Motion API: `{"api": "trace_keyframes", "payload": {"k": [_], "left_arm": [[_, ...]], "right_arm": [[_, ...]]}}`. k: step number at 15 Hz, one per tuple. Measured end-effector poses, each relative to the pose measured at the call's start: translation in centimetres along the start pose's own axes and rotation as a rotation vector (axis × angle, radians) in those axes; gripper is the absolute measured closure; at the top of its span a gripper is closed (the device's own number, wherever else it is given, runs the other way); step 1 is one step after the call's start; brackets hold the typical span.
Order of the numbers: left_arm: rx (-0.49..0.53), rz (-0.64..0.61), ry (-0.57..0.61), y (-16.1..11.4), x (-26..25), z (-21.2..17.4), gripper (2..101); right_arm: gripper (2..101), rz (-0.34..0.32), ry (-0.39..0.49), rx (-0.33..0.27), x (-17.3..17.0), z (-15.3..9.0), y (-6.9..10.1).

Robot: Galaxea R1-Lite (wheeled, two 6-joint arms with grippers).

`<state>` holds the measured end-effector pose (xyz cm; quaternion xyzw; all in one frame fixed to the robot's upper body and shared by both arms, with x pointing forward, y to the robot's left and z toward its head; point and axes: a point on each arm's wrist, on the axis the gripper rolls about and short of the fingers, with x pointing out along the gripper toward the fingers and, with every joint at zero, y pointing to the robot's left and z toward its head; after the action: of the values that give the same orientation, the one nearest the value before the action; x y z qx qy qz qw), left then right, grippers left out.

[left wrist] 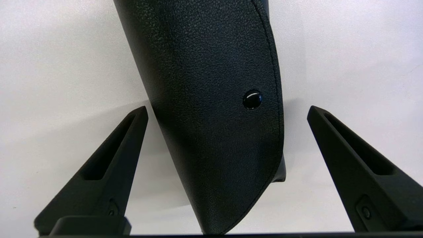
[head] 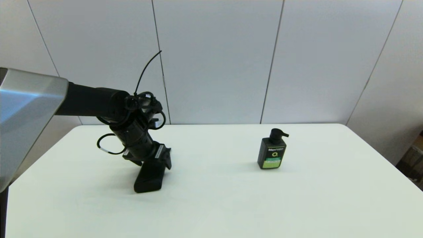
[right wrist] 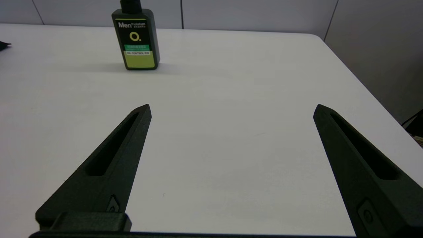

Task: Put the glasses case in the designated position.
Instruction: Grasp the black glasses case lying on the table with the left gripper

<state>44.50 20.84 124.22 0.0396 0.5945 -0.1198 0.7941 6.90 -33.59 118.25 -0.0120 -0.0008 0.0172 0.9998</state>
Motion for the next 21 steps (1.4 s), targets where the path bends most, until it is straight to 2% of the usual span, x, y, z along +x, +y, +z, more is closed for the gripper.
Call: {"api": "trace_keyframes", "payload": {"k": [15, 19, 21], "left_arm": [[0.004, 0.006, 0.022, 0.04, 0.81, 0.02, 5.4], [0.002, 0.068, 0.014, 0.18, 0.88, 0.07, 5.4], [-0.001, 0.065, 0.010, 0.17, 0.88, 0.11, 25.1]], "right_arm": [[5.0, 0.000, 0.000, 0.000, 0.00, 0.00, 0.00], [5.0, 0.000, 0.000, 0.000, 0.00, 0.00, 0.00], [5.0, 0.000, 0.000, 0.000, 0.00, 0.00, 0.00]]}}
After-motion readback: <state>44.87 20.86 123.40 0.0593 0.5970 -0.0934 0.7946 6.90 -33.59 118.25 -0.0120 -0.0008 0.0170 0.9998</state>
